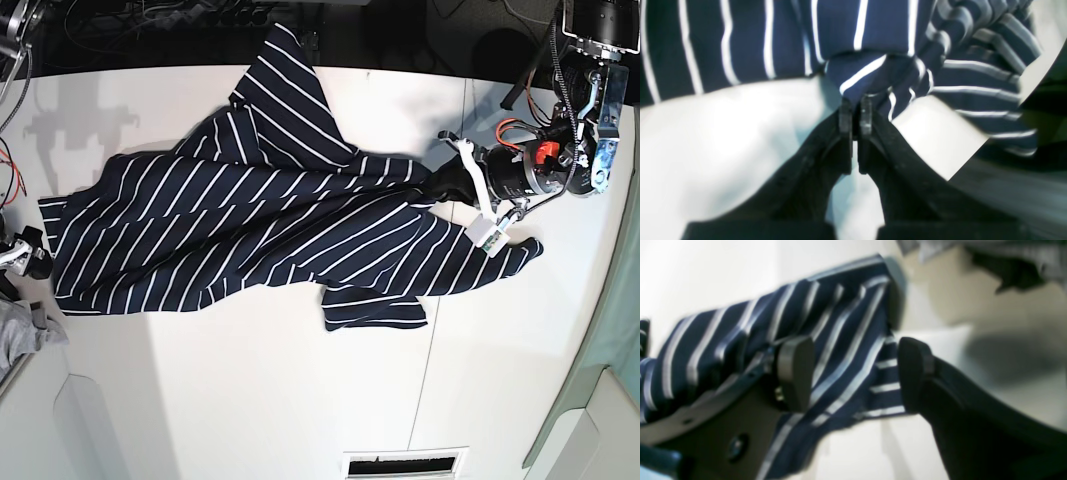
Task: Layout the t-shirt on the table in an organized manner, then fold the t-shirt properly
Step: 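Grasp the shirt body with the left gripper and pull it toward the right gripper, then lift the shirt high with both grippers and shake it out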
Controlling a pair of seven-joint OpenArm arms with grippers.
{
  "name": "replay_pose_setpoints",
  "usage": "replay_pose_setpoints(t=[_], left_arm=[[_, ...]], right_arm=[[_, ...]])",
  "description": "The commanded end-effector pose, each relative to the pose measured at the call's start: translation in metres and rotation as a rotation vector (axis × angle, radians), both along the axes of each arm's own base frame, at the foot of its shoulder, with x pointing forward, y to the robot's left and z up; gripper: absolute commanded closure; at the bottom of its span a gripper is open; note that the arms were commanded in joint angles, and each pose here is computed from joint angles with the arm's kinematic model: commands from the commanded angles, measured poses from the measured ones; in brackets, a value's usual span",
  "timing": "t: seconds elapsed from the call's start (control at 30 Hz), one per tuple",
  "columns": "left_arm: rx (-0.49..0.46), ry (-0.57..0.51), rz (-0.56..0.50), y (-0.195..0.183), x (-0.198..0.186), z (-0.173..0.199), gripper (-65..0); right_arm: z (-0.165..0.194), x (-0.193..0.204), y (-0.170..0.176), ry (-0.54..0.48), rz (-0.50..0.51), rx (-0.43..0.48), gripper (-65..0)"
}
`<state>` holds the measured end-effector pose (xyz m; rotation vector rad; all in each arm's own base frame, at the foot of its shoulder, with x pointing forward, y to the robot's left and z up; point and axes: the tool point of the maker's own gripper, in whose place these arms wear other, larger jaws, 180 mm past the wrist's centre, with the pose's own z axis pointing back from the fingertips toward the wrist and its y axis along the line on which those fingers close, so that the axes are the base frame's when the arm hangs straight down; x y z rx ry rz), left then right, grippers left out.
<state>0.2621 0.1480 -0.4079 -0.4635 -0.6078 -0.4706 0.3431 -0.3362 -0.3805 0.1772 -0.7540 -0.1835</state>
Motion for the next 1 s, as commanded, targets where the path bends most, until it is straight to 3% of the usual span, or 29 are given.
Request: replay_pose_setpoints(t=[0.0,0.1,0.33,0.37,0.47,0.5,0.63,0.77,0.97], left_arm=[[0.002,-0.039,-0.009,0.008,0.008,0.013,0.0],[0.015,-0.033,-0.01,0.021,0.006,0.016,0.0],[-0.064,-0.03,-0.021,0.014,0.004,0.026,0.0],[-0.072,-0.021,-0.025,0.012,0.002,0.026,-4.6],[-0.067,0.03,-0.042,0.012,-0.006,0.022,-28.7],[-0.07,0.046,-0.046,0.012,-0.009,0.021,-32.2],[-0.153,0.052,-0.04,0.006,-0.01,0.035,-32.6],[-0.181,-0.048,-0.033,-0.003,-0.013,0.06,-32.6],[-0.221,-0.216,-0.12,-0.072,-0.04,0.085,-32.6]], right_arm=[[0.008,0.001,-0.006,-0.035,-0.004,-0.015,-39.2],[-0.015,-0.017,0.001,-0.011,-0.021,-0.004,-39.2],[-0.042,-0.033,0.057,-0.019,0.029,0.152,-39.0],[-0.044,-0.032,0.064,-0.029,0.029,0.169,-39.0],[-0.05,-0.03,0.08,-0.038,0.018,0.189,-39.0],[-0.053,-0.029,0.084,-0.037,0.014,0.186,-39.0],[-0.056,-0.026,0.094,-0.043,0.014,0.19,-39.0],[-0.053,-0.025,0.09,-0.051,0.018,0.179,-39.0],[-0.046,-0.017,0.09,-0.086,0.01,0.195,-39.0]])
